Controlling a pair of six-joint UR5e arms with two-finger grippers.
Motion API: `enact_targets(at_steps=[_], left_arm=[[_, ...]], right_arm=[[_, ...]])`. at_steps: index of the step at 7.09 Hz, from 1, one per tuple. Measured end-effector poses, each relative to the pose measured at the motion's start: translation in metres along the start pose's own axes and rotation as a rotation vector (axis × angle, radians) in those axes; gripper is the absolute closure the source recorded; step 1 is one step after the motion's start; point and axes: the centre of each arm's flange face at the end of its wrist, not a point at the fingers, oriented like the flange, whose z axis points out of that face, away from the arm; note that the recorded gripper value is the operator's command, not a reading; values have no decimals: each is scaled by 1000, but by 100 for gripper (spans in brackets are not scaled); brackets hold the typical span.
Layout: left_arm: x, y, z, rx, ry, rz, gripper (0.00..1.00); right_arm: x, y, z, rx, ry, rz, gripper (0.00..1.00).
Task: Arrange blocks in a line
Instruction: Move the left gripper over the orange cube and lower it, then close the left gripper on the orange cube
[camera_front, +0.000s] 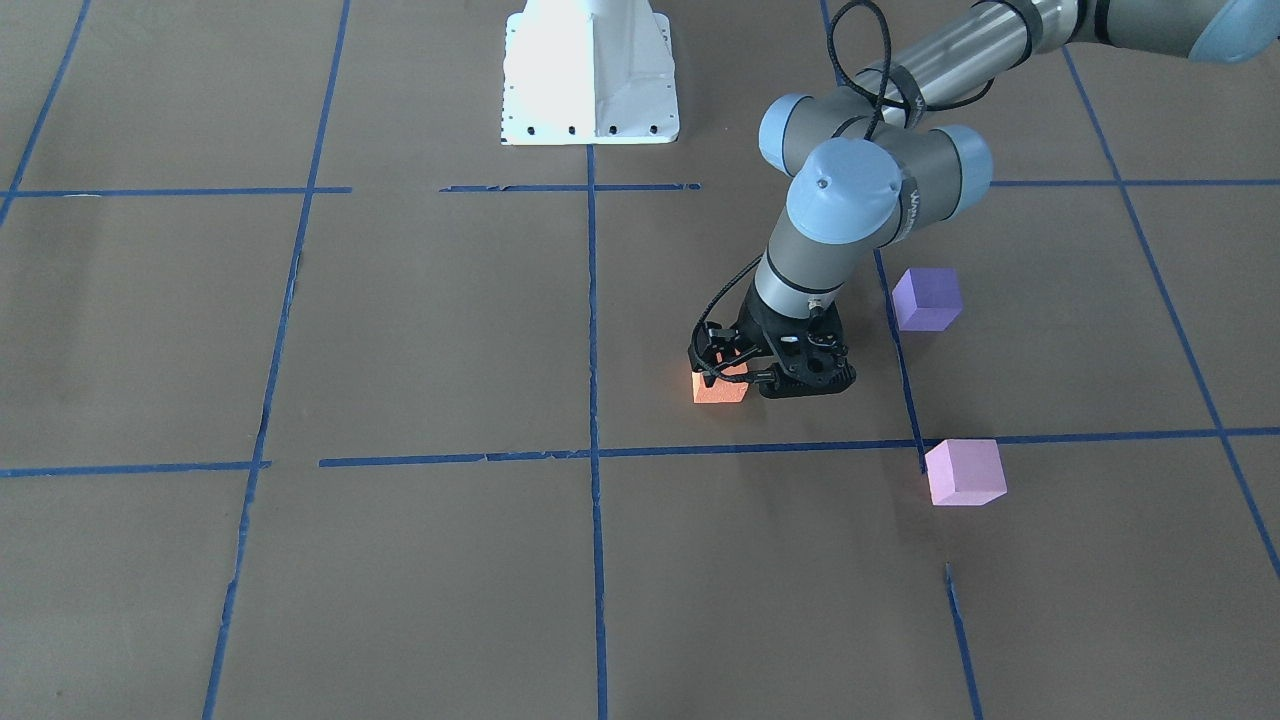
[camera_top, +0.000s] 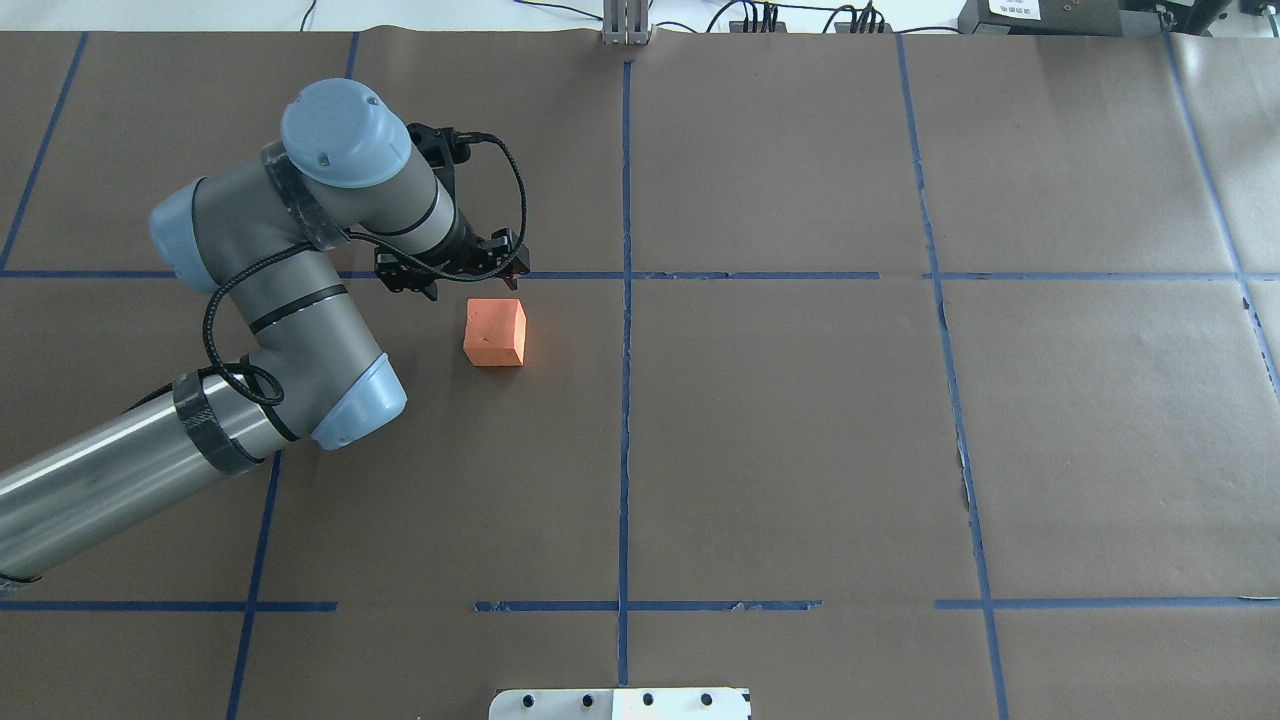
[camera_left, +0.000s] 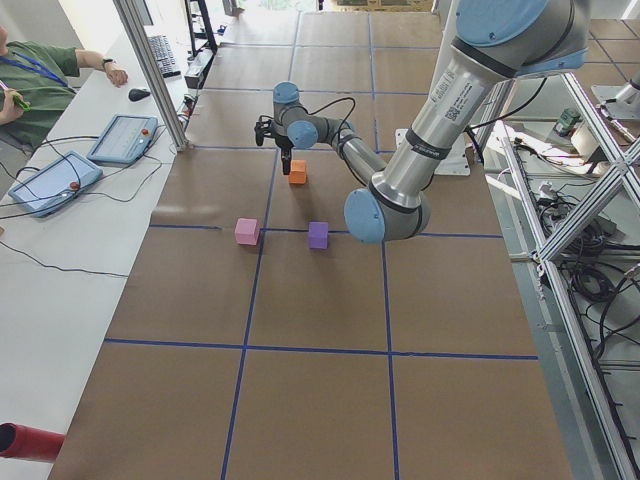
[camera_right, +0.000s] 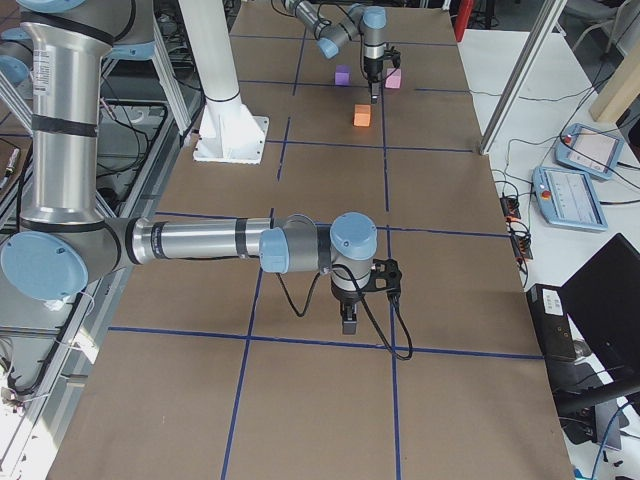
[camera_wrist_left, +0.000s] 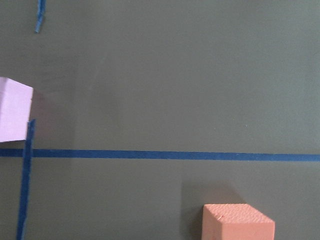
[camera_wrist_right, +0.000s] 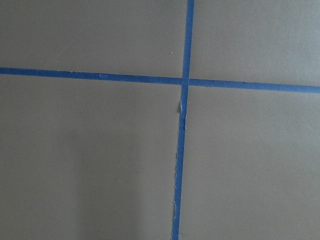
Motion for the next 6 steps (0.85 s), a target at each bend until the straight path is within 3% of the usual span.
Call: enact_targets(at_steps=[3, 5, 6], left_arm=[[9, 20, 33, -35, -29, 19, 2], [8, 24, 43, -44, -31, 28, 99], [9, 26, 45, -49, -30, 30, 100]], right_arm=[[0, 0, 0, 0, 0, 0, 0], [0, 0, 0, -1, 0, 0, 0], [0, 0, 0, 0, 0, 0, 0]])
